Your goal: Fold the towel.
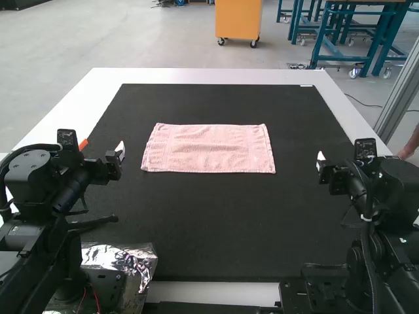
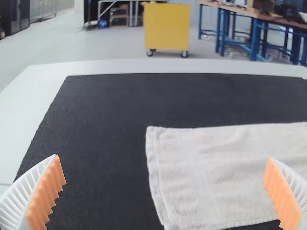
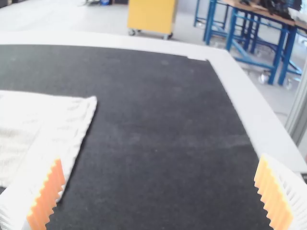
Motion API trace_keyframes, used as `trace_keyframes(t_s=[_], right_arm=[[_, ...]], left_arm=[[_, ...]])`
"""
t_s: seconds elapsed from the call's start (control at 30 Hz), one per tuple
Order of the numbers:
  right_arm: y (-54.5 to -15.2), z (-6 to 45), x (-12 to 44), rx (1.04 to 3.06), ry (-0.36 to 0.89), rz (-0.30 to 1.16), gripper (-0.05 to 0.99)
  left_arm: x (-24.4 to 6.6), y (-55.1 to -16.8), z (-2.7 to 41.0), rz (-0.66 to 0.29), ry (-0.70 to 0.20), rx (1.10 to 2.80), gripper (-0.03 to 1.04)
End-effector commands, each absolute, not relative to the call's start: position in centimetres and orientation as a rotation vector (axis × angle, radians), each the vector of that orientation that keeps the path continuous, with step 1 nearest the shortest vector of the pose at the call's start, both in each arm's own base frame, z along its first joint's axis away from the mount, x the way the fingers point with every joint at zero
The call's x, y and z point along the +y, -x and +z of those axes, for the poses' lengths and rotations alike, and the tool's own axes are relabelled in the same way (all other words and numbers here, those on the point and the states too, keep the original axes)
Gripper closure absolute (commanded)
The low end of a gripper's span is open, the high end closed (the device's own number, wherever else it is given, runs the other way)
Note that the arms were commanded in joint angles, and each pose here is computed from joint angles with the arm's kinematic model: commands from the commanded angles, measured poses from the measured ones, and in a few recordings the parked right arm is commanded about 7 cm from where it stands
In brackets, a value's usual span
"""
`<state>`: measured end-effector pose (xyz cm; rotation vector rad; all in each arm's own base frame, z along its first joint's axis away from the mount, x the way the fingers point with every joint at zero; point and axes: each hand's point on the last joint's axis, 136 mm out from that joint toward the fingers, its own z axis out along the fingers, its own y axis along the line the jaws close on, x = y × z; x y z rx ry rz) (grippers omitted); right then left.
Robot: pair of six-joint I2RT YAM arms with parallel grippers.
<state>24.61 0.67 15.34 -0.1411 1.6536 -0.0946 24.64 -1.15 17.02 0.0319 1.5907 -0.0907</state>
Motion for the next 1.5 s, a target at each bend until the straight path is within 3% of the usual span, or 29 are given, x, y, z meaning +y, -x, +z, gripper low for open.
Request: trace_keyframes(t_s=[0.0, 0.7, 0.83, 0.93, 1.03, 1.1, 1.3, 1.47], right_arm=[[-24.6, 15.1, 0.9, 1.653, 0.146, -0.076, 0.02], [-24.6, 15.2, 1.0, 1.650, 0.148, -0.071, 0.02], [-24.6, 15.1, 1.1, 1.646, 0.232, -0.140, 0.02], [-24.7, 16.1, 1.0, 1.606, 0.236, -0.156, 0.02], [-24.7, 18.3, 1.1, 1.514, 0.226, -0.163, 0.02], [-24.6, 19.0, 1.1, 1.481, 0.258, -0.203, 0.02], [-24.7, 18.2, 1.2, 1.445, 0.581, -0.526, 0.02], [-24.2, 22.3, 1.3, 1.295, 0.481, -0.500, 0.02]], left_arm=[[-0.9, -24.6, 17.0, -0.086, -0.018, 1.584, 0.04], [-0.9, -24.6, 17.1, -0.086, -0.018, 1.582, 0.04], [-0.9, -24.6, 17.1, -0.080, -0.024, 1.582, 0.04], [-0.9, -24.6, 17.5, -0.008, -0.093, 1.563, 0.04], [-0.8, -24.6, 18.1, 0.175, -0.264, 1.522, 0.04], [-0.8, -24.6, 18.8, 0.182, -0.264, 1.492, 0.04], [-0.9, -24.4, 20.7, 0.230, -0.294, 1.409, 0.06], [-0.8, -23.9, 23.2, 0.249, -0.275, 1.305, 0.08]])
